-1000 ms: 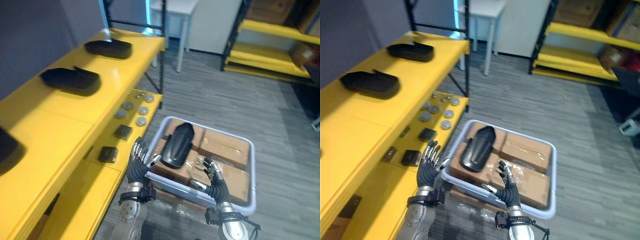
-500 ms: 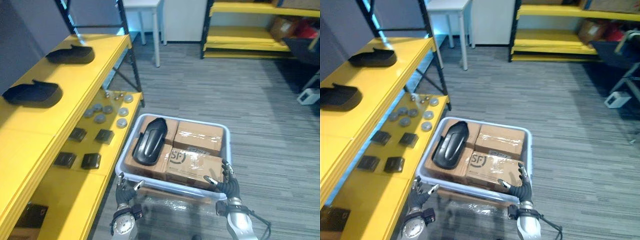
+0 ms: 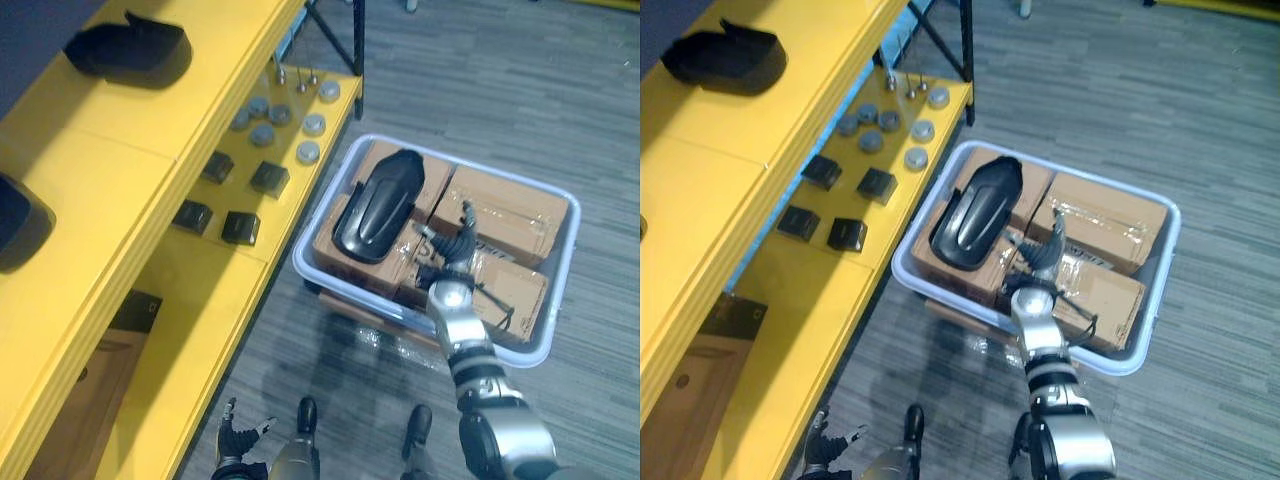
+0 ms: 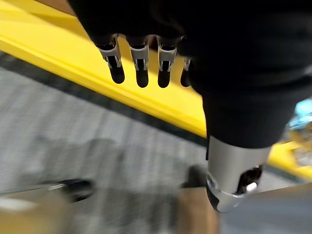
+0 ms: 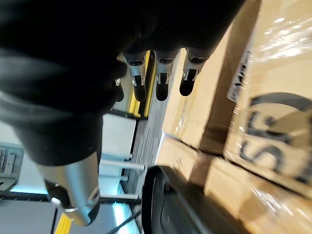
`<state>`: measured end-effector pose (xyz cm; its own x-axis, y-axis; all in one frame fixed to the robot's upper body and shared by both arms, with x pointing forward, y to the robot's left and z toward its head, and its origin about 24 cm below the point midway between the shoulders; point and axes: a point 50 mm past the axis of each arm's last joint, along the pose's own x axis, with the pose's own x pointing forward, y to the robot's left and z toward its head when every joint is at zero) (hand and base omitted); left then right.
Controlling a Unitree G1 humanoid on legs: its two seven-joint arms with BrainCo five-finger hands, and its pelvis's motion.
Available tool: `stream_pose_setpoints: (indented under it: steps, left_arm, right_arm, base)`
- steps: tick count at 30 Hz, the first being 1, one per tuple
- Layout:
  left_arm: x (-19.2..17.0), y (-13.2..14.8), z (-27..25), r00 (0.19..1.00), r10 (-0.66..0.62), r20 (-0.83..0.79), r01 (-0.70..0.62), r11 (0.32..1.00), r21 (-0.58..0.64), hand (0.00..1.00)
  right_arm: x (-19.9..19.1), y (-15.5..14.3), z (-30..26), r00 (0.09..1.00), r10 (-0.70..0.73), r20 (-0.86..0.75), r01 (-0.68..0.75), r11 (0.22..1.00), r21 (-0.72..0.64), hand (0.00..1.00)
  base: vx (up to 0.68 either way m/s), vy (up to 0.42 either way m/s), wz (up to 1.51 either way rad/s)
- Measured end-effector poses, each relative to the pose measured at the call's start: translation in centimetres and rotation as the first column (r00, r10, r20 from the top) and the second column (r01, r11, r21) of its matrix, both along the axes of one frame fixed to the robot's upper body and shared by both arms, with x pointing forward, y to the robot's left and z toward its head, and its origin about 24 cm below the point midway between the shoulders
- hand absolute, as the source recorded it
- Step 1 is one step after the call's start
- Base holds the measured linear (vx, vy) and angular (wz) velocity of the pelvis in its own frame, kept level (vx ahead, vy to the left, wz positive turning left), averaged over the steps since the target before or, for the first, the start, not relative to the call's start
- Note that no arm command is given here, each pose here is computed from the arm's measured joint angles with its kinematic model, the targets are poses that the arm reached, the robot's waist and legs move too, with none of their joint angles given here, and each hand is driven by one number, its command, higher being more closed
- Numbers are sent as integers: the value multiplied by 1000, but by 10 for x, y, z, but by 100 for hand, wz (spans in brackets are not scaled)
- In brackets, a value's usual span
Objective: Walk over and take plastic housings, then place them on the shelf
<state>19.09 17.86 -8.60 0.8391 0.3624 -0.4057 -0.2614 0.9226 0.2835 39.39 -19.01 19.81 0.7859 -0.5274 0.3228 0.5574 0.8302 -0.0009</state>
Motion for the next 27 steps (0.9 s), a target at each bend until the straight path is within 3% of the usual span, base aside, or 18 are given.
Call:
stream_pose_setpoints:
  steps: [18,19,27]
  left_arm:
    - [50,-10,18,992,-90,87,94,995,-42,0]
    - [51,-10,19,992,-88,90,92,995,-47,0]
    - [54,-11,20,991,-95,90,102,992,-72,0]
  right_arm:
    - [24,-41,49,977,-95,-190,50,972,-229,0]
    - [24,-44,53,978,-101,-184,57,971,-232,100]
    - [18,-74,64,953,-181,-241,122,963,-242,100]
  base:
    - [23,26,13]
    - [-1,21,10]
    - [2,5,5]
